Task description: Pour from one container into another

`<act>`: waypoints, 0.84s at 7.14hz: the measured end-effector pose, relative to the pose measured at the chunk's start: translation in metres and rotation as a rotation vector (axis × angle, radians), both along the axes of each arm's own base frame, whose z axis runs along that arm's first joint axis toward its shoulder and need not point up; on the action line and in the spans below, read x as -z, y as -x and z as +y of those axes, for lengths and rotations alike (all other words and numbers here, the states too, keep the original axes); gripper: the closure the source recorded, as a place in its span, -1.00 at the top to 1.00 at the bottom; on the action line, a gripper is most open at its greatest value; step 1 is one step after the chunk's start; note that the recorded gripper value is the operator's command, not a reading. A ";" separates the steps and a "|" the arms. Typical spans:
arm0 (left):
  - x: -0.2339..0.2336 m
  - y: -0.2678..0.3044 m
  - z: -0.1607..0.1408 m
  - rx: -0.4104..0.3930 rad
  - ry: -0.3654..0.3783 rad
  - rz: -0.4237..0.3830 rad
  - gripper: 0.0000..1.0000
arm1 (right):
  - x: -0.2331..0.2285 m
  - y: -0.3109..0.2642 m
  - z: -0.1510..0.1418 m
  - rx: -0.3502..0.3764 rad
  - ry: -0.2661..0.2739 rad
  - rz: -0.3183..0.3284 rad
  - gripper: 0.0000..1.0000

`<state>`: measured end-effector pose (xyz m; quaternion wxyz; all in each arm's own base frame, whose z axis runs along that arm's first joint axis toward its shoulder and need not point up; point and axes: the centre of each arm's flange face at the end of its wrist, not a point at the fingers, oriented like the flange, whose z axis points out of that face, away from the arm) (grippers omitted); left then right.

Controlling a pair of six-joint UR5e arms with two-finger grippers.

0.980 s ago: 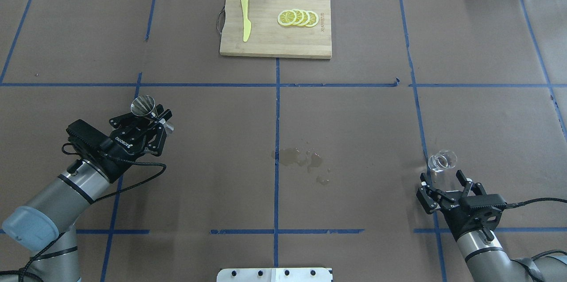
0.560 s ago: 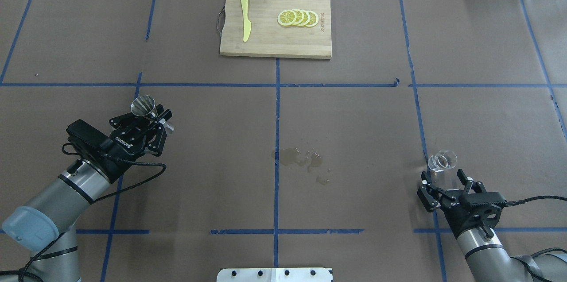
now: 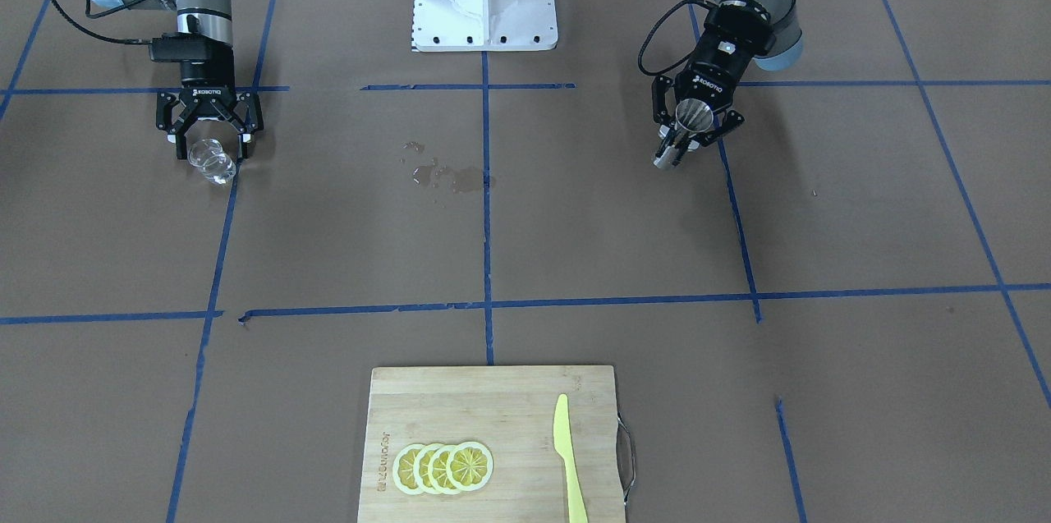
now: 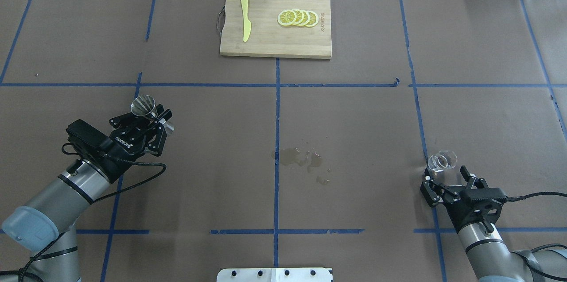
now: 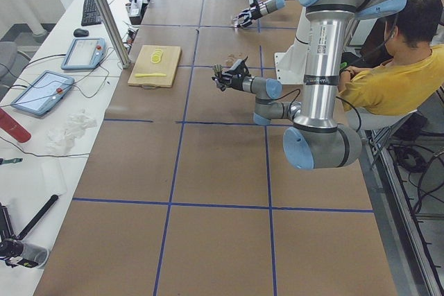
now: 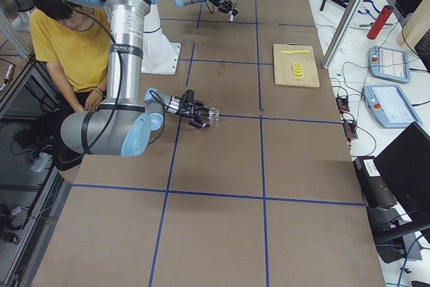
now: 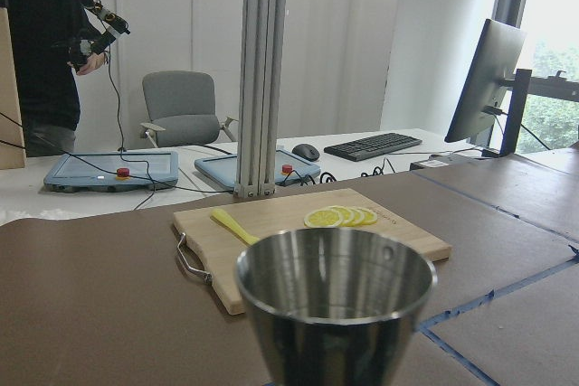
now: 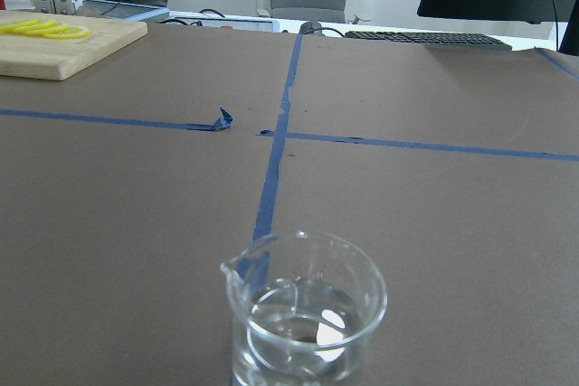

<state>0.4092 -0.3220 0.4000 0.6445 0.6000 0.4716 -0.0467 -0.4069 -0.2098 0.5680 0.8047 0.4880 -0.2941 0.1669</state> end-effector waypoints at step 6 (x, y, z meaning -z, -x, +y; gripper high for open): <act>0.005 0.003 0.001 0.002 -0.003 0.012 -1.00 | 0.011 0.007 -0.012 -0.017 -0.009 0.002 0.93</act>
